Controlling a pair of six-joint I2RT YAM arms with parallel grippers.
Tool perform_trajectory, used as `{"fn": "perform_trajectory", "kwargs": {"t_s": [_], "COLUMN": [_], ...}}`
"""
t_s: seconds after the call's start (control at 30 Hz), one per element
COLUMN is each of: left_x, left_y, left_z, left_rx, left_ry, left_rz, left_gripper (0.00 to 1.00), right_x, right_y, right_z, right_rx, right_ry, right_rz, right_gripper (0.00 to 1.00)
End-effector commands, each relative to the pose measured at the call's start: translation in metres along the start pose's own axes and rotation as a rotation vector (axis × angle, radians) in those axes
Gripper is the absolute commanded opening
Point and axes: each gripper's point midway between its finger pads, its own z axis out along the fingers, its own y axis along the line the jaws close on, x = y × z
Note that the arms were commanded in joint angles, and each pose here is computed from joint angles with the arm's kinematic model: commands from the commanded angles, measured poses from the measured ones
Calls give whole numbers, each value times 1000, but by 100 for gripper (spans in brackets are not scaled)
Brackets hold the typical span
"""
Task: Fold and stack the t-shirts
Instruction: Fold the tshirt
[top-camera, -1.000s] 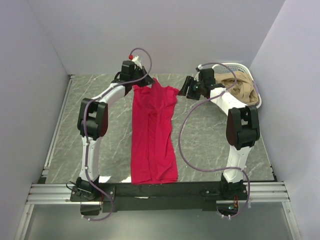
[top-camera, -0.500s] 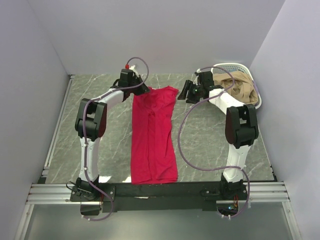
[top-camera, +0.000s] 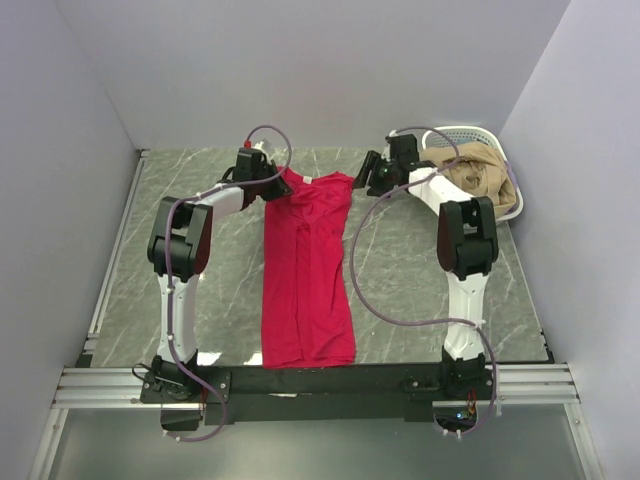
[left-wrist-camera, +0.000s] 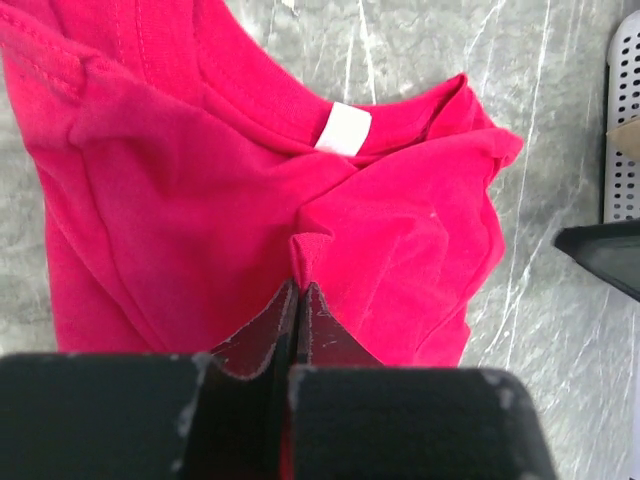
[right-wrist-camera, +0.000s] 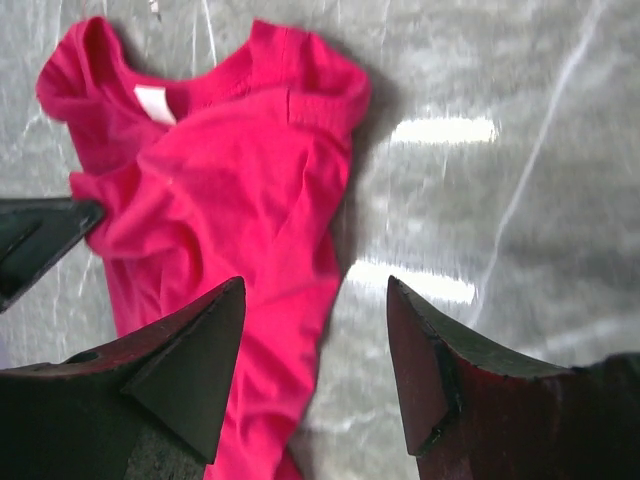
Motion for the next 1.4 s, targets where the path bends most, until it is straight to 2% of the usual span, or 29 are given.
{"fn": "perform_trajectory", "kwargs": {"t_s": [0.0, 0.03, 0.07, 0.13, 0.17, 0.23, 0.43, 0.73, 0.87, 1.1, 1.37], "left_x": [-41, -40, -45, -56, -52, -62, -61, -24, -16, 0, 28], "left_y": [-19, -13, -12, -17, -14, -26, -62, -118, -121, -121, -111], "left_z": [-7, -4, -5, -15, -18, -32, -52, -38, -27, 1, 27], "left_rx": [44, 34, 29, 35, 28, 39, 145, 294, 325, 384, 402], "left_ry": [-77, -69, -77, -120, -120, -149, -130, -10, 15, 93, 163], "left_rz": [32, 30, 27, 33, 37, 54, 86, 149, 130, 115, 91], "left_gripper": [14, 39, 53, 73, 79, 84, 86, 85, 85, 85, 84], "right_x": [-3, -4, -1, 14, 19, 37, 84, 170, 204, 233, 255], "right_y": [12, 18, 18, 24, 25, 30, 32, 30, 29, 22, 18], "right_z": [2, -5, -9, -21, -27, -45, -76, -106, -125, -145, -139], "right_rx": [-50, -57, -58, -82, -81, -79, -77, -88, -75, -49, -47], "right_ry": [8, -4, -3, 22, 30, 43, 131, 259, 298, 327, 370], "right_rz": [5, -8, -15, -29, -50, -76, -115, -141, -193, -205, -205], "right_gripper": [65, 65, 65, 65, 65, 65, 65, 62, 62, 61, 59]}}
